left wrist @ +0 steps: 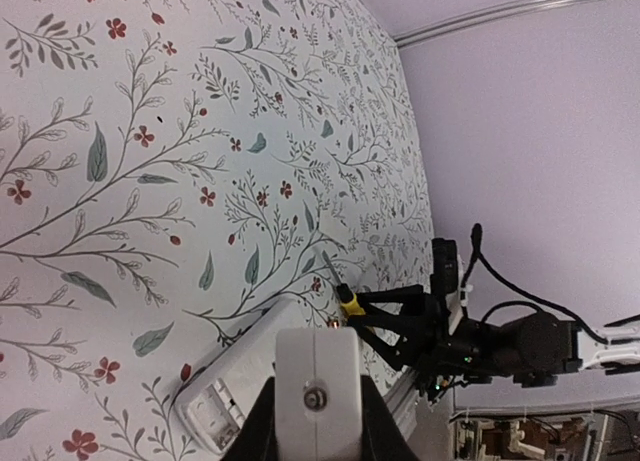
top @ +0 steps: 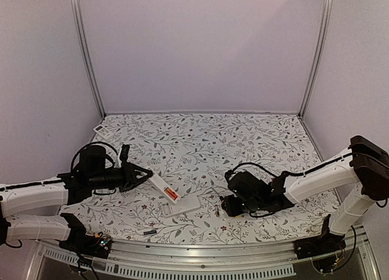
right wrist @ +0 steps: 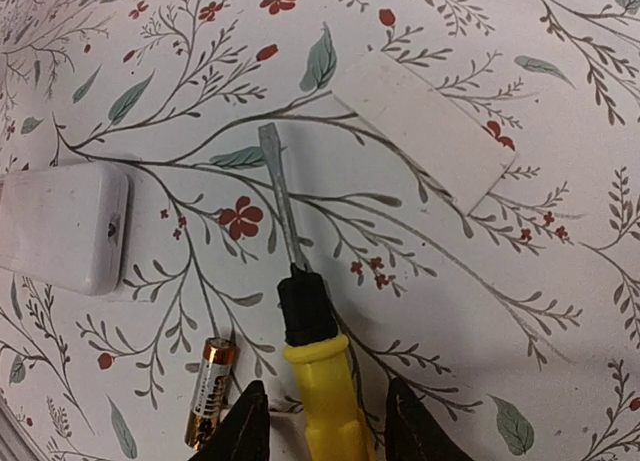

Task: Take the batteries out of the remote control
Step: Pick up the screwdriver from the center of the board.

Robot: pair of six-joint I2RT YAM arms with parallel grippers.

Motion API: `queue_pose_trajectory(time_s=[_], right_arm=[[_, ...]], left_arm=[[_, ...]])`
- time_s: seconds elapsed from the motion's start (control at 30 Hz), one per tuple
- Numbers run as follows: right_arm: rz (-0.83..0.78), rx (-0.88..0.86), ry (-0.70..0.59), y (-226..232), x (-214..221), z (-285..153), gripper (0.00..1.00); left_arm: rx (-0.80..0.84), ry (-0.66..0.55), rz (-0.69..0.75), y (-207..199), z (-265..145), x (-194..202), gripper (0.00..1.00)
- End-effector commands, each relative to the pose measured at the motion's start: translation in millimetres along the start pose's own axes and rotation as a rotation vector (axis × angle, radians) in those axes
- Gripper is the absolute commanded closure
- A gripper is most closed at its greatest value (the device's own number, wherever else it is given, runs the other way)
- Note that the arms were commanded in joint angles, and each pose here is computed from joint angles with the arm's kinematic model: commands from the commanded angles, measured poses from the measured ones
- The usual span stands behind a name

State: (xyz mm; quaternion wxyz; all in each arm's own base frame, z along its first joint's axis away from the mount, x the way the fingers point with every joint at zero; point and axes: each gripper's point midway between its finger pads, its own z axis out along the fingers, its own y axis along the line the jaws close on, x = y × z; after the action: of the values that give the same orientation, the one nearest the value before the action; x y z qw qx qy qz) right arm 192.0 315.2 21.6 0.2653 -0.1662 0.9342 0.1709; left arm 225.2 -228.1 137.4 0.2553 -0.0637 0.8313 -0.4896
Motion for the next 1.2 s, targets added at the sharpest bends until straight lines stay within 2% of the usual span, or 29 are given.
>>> queue_pose_trajectory(time_s=[0.0, 0.2, 0.33, 0.53, 0.77, 1.03, 1.07, 1.17], right_arm=[[-0.045, 0.071, 0.015, -7, 3, 9, 0.65], [-0.020, 0.147, -0.005, -16, -3, 13, 0.84], [0.026, 0.171, -0.061, -21, -13, 5, 0.92], [0.079, 0.153, -0.137, -21, -31, -10, 0.97], [0.158, 0.094, -0.168, -25, -41, -19, 0.98], [0.177, 0.040, -0.196, -21, -54, -30, 0.98], [0.176, 0.023, -0.201, -18, -55, -33, 0.98], [0.172, -0.069, -0.245, -5, -66, -48, 0.98]], left_arm=[[0.043, -0.085, 0.018, -21, 7, -28, 1.00], [0.074, -0.119, 0.050, -30, 28, -49, 1.00], [0.086, -0.117, 0.064, -32, 47, -60, 1.00], [0.093, -0.095, 0.048, -22, 73, -63, 1.00], [0.066, -0.055, 0.048, -1, 101, -61, 1.00], [0.020, -0.012, 0.054, 22, 116, -52, 1.00], [0.006, -0.008, 0.050, 27, 116, -50, 0.98], [-0.059, 0.007, 0.041, 42, 113, -43, 0.73]])
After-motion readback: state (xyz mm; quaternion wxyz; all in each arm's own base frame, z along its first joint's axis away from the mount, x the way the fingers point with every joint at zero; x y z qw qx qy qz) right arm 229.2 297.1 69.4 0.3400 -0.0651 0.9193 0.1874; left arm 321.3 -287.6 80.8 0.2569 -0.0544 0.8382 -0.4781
